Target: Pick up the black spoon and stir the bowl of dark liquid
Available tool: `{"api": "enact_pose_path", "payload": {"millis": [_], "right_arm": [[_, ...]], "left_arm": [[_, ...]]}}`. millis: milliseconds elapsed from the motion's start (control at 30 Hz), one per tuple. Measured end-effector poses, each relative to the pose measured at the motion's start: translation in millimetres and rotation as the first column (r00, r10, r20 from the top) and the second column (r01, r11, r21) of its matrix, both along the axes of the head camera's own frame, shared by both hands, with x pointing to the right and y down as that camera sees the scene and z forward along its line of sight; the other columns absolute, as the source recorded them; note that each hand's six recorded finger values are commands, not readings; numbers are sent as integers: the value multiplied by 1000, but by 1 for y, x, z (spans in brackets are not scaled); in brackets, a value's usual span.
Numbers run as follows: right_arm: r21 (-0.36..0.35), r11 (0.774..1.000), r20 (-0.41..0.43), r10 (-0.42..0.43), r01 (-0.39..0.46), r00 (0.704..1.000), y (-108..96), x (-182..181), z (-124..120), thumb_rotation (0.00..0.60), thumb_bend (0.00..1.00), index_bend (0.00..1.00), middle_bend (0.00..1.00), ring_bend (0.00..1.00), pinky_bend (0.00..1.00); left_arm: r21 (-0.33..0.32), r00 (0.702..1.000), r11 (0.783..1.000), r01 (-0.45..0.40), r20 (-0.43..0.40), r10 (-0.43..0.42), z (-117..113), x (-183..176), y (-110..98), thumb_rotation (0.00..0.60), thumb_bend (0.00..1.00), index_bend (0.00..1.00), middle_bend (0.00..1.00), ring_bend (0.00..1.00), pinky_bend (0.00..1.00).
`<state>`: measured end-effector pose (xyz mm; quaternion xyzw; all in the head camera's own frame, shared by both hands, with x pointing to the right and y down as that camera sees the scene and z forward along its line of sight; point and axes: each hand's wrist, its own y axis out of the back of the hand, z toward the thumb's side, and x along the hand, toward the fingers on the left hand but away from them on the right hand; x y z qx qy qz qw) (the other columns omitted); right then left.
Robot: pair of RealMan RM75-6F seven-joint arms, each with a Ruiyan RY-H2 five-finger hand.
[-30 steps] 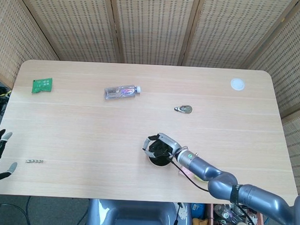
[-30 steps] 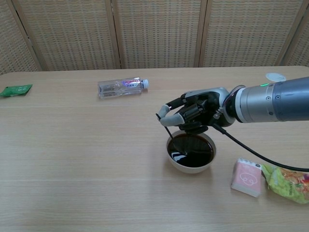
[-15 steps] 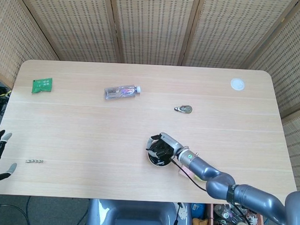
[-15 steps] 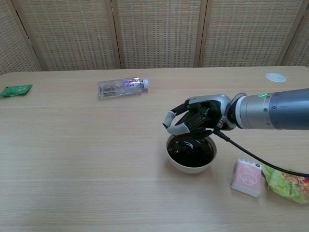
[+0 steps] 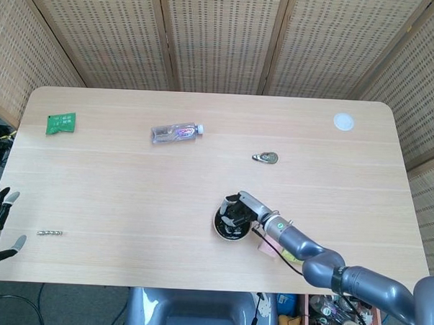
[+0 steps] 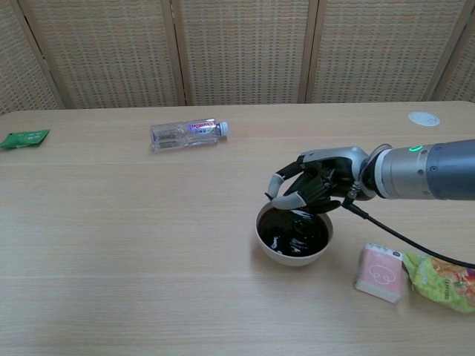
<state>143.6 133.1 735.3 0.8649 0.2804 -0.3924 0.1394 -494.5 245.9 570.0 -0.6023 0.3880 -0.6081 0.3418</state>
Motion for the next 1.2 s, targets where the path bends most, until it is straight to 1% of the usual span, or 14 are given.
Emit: {"api": "enact_pose_path", "payload": {"millis": [200,533,867,1200], "right_arm": [[-3,1000,1,-2,2,1000,3,5,-5,600,679,657,945,962,1000],[-11,1000,26,-14,14,1000,13,-5,-7,600,681,657,945,962,1000],[10,1000,8,-23,23,1000,3,-7,-2,600,681,657,945,962,1000],[43,999,-46,-13,15,999,-9,8,6,600,687,663,945,962,1000]], "left_arm": [[0,1000,1000,-5,-4,5,1,2,-1,600,321,0,0,0,0],[0,1000,1000,2,-4,-2,0,-1,1,600,321,0,0,0,0],[-6,1000,1000,11,-1,-11,1,-4,4,600,321,0,0,0,0],[-7,1000,1000,10,0,-10,1,-3,4,600,321,0,0,0,0]]}}
